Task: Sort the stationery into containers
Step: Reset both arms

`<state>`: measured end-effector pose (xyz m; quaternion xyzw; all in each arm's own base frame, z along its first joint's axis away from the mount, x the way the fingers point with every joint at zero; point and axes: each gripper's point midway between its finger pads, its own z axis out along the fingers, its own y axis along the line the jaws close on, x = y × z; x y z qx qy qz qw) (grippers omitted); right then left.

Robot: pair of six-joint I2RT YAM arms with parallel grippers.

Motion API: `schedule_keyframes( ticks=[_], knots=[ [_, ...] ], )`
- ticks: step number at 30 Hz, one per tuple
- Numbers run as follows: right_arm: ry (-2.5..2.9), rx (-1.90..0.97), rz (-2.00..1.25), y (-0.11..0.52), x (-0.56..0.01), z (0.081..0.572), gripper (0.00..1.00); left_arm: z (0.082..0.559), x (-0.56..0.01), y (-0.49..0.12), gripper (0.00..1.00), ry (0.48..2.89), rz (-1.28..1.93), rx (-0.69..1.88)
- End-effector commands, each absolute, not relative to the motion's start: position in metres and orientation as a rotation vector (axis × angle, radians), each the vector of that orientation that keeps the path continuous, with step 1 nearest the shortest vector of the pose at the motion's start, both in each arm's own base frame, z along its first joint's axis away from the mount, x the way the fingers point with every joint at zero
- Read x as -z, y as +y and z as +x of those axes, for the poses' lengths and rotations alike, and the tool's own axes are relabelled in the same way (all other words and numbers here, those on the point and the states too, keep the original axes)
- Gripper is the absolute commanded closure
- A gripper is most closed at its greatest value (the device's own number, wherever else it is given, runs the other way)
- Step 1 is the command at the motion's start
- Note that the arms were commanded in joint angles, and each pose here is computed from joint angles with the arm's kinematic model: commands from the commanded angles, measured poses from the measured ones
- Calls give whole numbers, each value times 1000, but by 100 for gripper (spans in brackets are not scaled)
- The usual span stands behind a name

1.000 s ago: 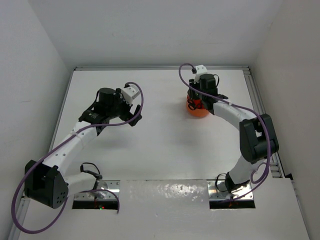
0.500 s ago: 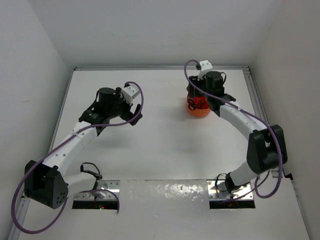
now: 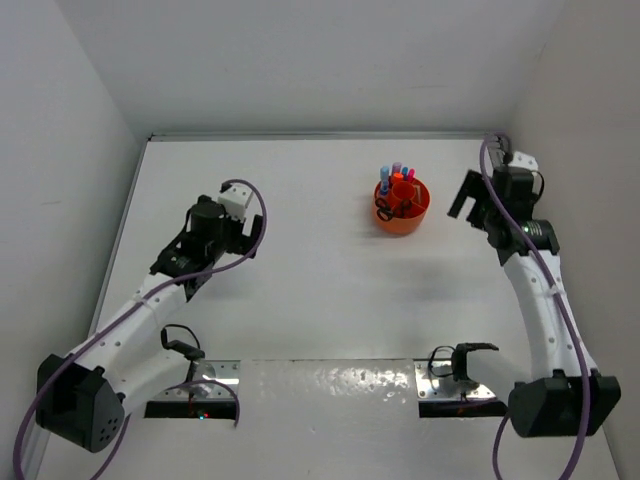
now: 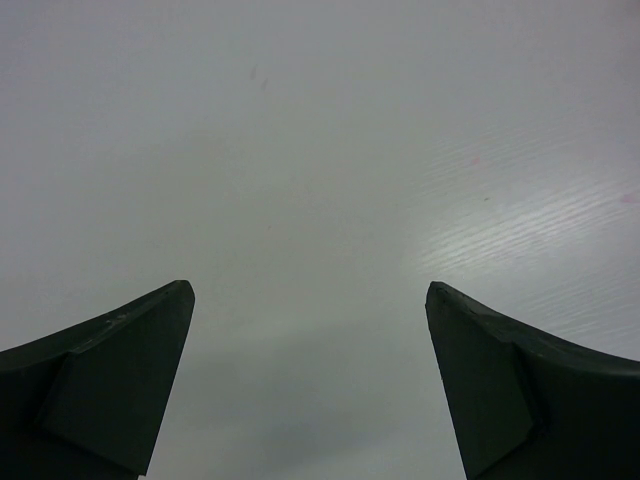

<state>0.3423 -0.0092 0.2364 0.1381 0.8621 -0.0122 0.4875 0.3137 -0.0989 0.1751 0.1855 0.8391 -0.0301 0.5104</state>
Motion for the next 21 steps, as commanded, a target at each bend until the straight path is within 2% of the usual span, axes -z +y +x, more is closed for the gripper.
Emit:
schedule_keyframes(
  ticks=[1,3,7,13,21],
  knots=[
    [2352,254,696,-54,-166,248,1,307,-168,-57,0,2034,267,-134],
    [2379,332,879,-66,-149,211,1,300,-162,-45,0,2030,219,-182],
    [2315,411,1144,-74,-131,178,1,287,-153,-25,0,2017,153,-253],
    [2440,509,1166,-71,-117,136,1,279,-147,-16,0,1997,170,-298],
    [2376,391,1180,-61,-126,126,1,275,-138,-24,0,1979,211,-268]
  ],
)
